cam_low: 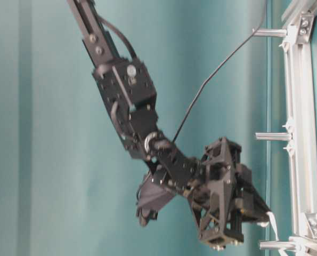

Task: Move the cable alternately left and right between 8 pins so it hooks onto each one.

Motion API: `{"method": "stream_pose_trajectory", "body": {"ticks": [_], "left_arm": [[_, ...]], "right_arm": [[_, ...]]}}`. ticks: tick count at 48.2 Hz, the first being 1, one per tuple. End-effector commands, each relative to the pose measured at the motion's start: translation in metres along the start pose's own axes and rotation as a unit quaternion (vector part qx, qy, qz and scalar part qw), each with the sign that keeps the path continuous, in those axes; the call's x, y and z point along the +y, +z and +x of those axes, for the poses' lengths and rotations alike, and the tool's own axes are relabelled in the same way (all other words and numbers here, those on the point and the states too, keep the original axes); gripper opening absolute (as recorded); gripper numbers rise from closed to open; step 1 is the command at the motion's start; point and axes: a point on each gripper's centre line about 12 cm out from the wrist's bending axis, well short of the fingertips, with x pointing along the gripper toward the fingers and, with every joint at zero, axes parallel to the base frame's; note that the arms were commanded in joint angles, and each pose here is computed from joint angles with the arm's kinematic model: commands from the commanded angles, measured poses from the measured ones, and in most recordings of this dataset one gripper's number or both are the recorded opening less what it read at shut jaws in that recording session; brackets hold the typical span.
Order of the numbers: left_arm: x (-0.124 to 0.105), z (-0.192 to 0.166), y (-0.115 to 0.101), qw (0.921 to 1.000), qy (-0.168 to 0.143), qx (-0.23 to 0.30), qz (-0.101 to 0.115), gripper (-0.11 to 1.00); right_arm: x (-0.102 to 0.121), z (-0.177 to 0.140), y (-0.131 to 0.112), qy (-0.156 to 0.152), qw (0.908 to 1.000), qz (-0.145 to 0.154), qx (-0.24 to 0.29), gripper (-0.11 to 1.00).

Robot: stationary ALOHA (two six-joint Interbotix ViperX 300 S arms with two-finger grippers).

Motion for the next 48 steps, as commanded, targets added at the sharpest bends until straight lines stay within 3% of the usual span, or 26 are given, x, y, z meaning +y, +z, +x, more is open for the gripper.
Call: {"method": "stream_pose_trajectory", "body": {"ticks": [1,9,20,32,48], "left_arm": [[0.0,-0.002,0.005,0.9999,-0.001,-0.013,0.003,0.64],[0.0,-0.008,0.007,0.9995,-0.001,-0.031,0.004,0.64],[-0.001,-0.01,0.008,0.9993,-0.001,-0.036,0.004,0.64],[-0.001,-0.01,0.008,0.9993,-0.001,-0.036,0.004,0.64],[-0.001,-0.01,0.008,0.9994,-0.001,-0.035,0.004,0.64]], "right_arm": [[0.008,-0.032,0.014,0.028,0.9993,0.005,-0.025,0.1],[0.01,-0.041,0.0,0.033,0.9993,-0.005,-0.015,0.1],[0.032,-0.052,-0.028,0.053,0.9981,-0.032,-0.001,0.1],[0.052,-0.067,-0.041,0.073,0.996,-0.051,0.0,0.1],[0.046,-0.073,-0.058,0.08,0.995,-0.06,0.012,0.1]]}}
